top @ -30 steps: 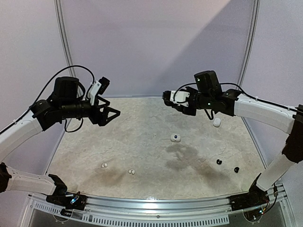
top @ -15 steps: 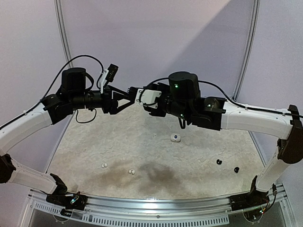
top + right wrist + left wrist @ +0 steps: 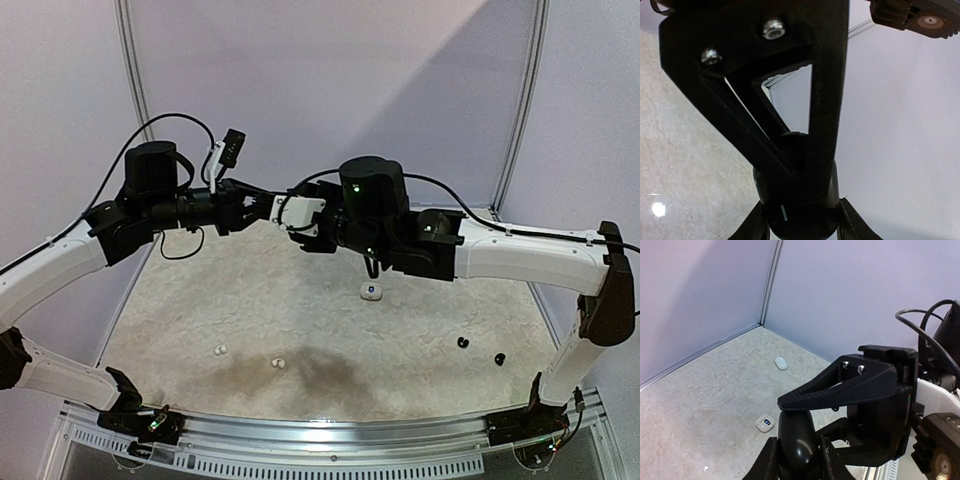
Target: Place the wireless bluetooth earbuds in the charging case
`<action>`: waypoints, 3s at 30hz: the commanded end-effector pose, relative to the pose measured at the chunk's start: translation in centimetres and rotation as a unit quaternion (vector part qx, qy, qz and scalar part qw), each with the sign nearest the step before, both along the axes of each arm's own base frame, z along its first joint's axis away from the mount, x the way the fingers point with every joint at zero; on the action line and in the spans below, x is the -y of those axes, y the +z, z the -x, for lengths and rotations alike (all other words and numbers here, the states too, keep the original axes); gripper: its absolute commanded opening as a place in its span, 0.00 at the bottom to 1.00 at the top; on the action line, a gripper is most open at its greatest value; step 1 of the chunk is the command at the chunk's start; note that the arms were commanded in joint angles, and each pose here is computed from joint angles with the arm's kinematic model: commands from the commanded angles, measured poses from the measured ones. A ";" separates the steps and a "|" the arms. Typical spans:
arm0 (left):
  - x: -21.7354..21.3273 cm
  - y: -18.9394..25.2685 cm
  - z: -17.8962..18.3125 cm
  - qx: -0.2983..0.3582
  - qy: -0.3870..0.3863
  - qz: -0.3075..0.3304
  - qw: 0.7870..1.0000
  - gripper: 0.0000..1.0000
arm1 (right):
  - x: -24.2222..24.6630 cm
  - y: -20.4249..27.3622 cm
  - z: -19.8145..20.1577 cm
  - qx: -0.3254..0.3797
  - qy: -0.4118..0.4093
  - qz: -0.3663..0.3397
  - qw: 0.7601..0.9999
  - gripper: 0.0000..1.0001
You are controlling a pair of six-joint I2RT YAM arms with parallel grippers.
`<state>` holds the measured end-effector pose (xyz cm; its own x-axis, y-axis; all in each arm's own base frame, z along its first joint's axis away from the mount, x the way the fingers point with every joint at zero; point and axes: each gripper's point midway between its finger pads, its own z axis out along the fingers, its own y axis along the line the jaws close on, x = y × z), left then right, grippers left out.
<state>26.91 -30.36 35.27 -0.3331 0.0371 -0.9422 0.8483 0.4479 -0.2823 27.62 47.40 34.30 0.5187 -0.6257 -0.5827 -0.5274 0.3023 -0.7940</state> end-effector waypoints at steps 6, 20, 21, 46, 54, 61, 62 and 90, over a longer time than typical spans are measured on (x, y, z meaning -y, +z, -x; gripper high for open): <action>-1.0 -0.5 2.4 0.061 -0.035 -0.050 0.996 0.00 | -0.2 2.1 0.6 -0.032 0.003 -0.079 0.996 0.75; -1.5 1.1 7.8 0.191 -0.156 -0.049 0.968 0.00 | 2.1 3.5 8.9 -0.341 0.210 -0.138 0.906 0.93; -1.4 1.1 7.8 0.190 -0.157 -0.048 0.968 0.00 | 2.1 3.5 8.9 -0.366 0.208 -0.144 0.895 0.90; -2.1 -0.8 7.8 0.124 -0.144 -0.061 0.980 0.76 | -0.3 3.8 10.1 -0.406 0.271 -0.148 0.860 0.03; -2.5 -0.9 7.6 0.125 -0.123 -0.047 0.983 0.39 | -0.8 4.2 10.2 -0.403 0.288 -0.153 0.855 0.02; -1.9 -0.2 8.8 0.138 -0.165 -0.021 0.976 0.46 | -1.0 3.6 9.6 -0.402 0.272 -0.145 0.862 0.01; -1.8 -0.2 9.0 0.138 -0.170 -0.018 0.976 0.47 | -1.0 3.6 9.6 -0.401 0.271 -0.145 0.863 0.00; -1.6 0.3 9.1 0.168 -0.179 -0.019 0.969 0.00 | -0.9 4.0 8.0 -0.391 0.232 -0.168 0.875 0.60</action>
<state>17.97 -28.87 36.47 -0.0133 0.0913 -0.9957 0.9927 0.1205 -0.0022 18.81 48.37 37.19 0.0205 -0.1990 -0.9798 -0.9996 0.0141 -0.0237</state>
